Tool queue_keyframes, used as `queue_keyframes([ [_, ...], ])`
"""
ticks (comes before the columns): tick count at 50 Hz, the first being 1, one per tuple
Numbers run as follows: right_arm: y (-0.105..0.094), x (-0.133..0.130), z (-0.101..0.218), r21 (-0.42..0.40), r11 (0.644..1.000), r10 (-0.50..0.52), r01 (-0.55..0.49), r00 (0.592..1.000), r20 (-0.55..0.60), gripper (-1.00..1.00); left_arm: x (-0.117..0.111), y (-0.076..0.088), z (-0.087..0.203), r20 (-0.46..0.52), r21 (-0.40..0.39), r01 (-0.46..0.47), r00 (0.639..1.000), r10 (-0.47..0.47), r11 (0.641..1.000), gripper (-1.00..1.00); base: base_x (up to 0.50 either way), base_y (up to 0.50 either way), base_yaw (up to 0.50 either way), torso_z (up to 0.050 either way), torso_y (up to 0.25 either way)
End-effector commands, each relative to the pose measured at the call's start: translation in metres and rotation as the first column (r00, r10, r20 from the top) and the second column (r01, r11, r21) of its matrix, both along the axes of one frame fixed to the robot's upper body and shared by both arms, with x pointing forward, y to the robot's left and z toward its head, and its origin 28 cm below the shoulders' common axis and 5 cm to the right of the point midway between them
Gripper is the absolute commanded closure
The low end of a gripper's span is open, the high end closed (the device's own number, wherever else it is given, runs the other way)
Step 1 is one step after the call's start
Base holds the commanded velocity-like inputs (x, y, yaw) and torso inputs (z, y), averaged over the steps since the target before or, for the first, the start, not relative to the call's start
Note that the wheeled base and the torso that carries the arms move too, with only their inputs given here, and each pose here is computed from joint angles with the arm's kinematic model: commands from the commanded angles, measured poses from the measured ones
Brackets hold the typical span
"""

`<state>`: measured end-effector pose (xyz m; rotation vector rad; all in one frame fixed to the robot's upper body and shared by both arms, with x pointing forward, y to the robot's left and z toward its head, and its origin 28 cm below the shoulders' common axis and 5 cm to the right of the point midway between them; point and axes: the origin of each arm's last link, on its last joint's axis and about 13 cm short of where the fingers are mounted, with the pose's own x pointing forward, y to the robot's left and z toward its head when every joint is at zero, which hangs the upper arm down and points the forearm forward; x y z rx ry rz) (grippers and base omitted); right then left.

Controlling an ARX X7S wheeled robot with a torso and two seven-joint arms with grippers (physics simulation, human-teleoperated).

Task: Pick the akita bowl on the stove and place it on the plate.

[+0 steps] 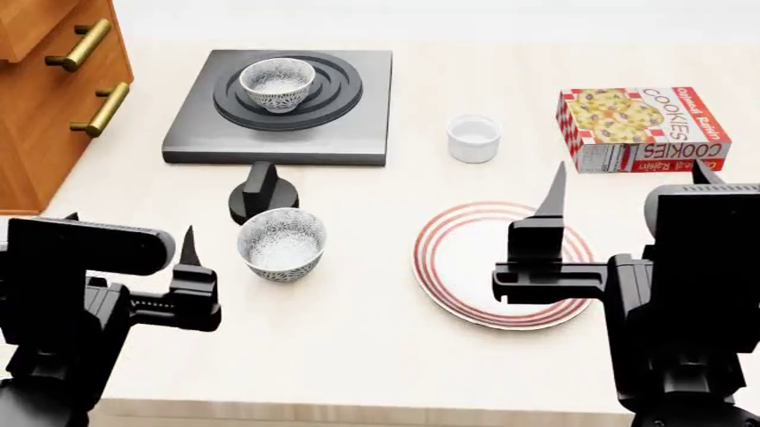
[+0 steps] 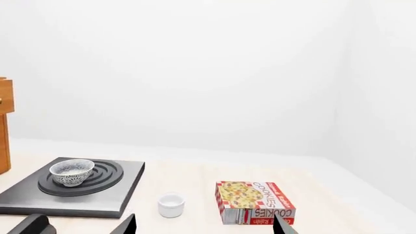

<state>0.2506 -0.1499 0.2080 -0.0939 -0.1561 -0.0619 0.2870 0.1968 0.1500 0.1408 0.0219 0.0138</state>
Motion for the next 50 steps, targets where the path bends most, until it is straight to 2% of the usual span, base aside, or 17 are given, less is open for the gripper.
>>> queue_keyframes([
  [1,-0.001,0.0,0.0,0.016,1.0,0.0,0.0,1.0,-0.006,-1.0,0.017,-0.002,0.022,-0.01,-0.026,-0.005,1.0,0.004,1.0,-1.0,0.0,0.0,0.0,0.0,0.0],
  [22,0.0,0.0,-0.001,0.024,1.0,0.018,-0.018,1.0,-0.003,-1.0,0.02,0.0,0.032,-0.009,-0.039,-0.005,1.0,0.004,0.999,-1.0,0.0,-0.01,0.0,0.0,0.0],
  [50,0.0,-0.001,0.0,0.024,1.0,0.018,-0.017,1.0,-0.003,-1.0,0.021,-0.001,0.037,-0.007,-0.038,-0.006,1.0,0.006,0.999,-1.0,0.0,-0.26,0.0,0.0,0.0],
])
